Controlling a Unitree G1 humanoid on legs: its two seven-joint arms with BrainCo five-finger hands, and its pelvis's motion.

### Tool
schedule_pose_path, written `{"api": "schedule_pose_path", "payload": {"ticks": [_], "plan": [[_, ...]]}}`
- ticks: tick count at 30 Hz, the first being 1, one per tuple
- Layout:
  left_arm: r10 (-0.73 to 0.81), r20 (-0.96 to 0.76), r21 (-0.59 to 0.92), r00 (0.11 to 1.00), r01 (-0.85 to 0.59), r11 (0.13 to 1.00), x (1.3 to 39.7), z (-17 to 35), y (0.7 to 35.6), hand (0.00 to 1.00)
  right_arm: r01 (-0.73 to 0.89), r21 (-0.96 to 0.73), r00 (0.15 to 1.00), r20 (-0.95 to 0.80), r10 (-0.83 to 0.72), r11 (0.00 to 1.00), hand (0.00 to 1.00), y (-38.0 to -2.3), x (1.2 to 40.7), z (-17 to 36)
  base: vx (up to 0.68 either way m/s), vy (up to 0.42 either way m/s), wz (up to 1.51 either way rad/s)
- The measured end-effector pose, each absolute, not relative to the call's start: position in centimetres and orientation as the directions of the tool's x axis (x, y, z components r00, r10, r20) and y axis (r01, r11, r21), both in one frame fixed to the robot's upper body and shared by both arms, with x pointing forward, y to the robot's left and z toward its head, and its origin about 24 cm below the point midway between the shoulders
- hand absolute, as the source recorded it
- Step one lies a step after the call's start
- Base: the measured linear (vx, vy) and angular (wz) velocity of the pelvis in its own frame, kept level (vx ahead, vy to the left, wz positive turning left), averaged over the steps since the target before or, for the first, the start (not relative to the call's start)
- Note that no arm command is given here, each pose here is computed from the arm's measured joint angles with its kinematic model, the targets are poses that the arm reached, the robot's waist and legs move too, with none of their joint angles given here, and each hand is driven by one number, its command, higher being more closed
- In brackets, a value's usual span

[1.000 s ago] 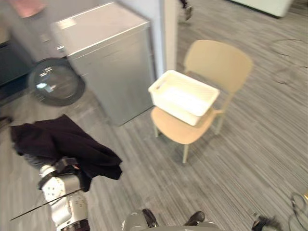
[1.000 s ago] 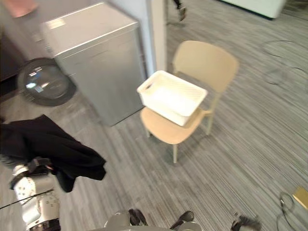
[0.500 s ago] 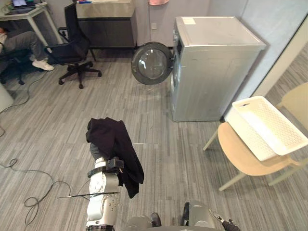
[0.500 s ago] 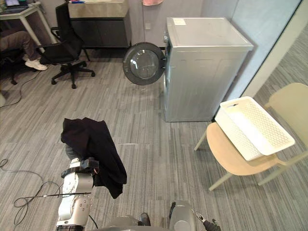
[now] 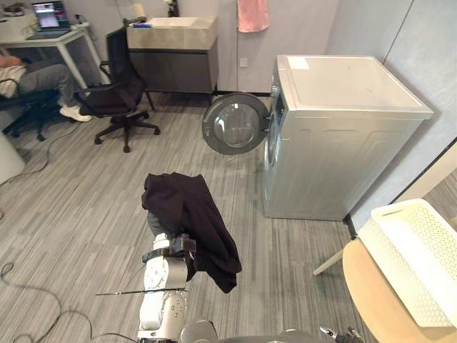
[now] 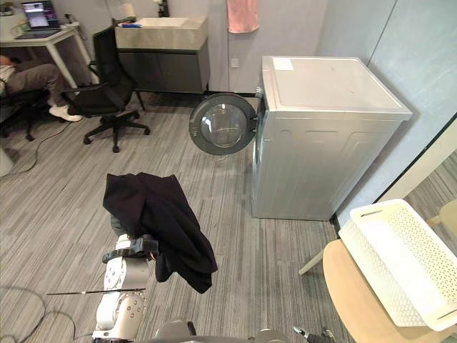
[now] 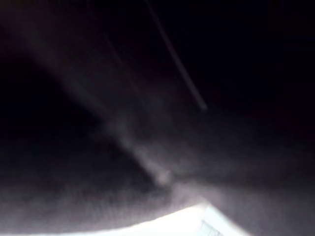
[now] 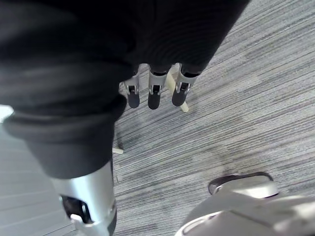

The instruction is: Pick up the laundry basket with both hands and put the clothes into the washing machine.

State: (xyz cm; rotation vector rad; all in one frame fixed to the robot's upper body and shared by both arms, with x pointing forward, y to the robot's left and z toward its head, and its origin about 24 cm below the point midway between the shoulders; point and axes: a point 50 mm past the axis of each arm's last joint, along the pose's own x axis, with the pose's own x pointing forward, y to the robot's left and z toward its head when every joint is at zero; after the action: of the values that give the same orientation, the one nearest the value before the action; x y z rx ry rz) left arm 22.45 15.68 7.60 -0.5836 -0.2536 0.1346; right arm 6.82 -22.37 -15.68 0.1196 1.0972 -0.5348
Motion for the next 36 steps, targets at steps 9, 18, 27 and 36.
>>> {"api": "schedule_pose_path", "payload": {"ticks": [9, 18, 27, 36], "plan": [[0.166, 0.169, -0.498, 0.972, -0.061, 0.865, 23.7, 6.8, 16.3, 1.0, 0.422, -0.099, 0.377, -0.885, -0.274, 0.901, 0.0, -19.5, 8.6, -16.2, 0.4, 0.202, -0.26], [0.148, 0.14, -0.427, 0.979, -0.075, 0.901, 23.9, 6.4, 16.9, 1.0, 0.517, -0.096, 0.393, -0.856, -0.335, 0.851, 0.0, -20.2, 8.3, -15.8, 0.26, 0.211, -0.28], [0.185, 0.12, -0.491, 0.975, -0.103, 0.865, 23.5, 5.8, 16.0, 1.0, 0.53, -0.089, 0.44, -0.822, -0.363, 0.843, 0.0, -20.5, 8.2, -14.9, 0.27, -0.113, -0.06], [0.295, 0.0, -0.425, 0.956, -0.267, 0.865, 22.4, 2.7, 19.3, 1.0, 0.465, -0.086, 0.443, -0.839, -0.316, 0.881, 0.0, -21.0, 7.8, -15.3, 0.13, -0.081, -0.13]]}}
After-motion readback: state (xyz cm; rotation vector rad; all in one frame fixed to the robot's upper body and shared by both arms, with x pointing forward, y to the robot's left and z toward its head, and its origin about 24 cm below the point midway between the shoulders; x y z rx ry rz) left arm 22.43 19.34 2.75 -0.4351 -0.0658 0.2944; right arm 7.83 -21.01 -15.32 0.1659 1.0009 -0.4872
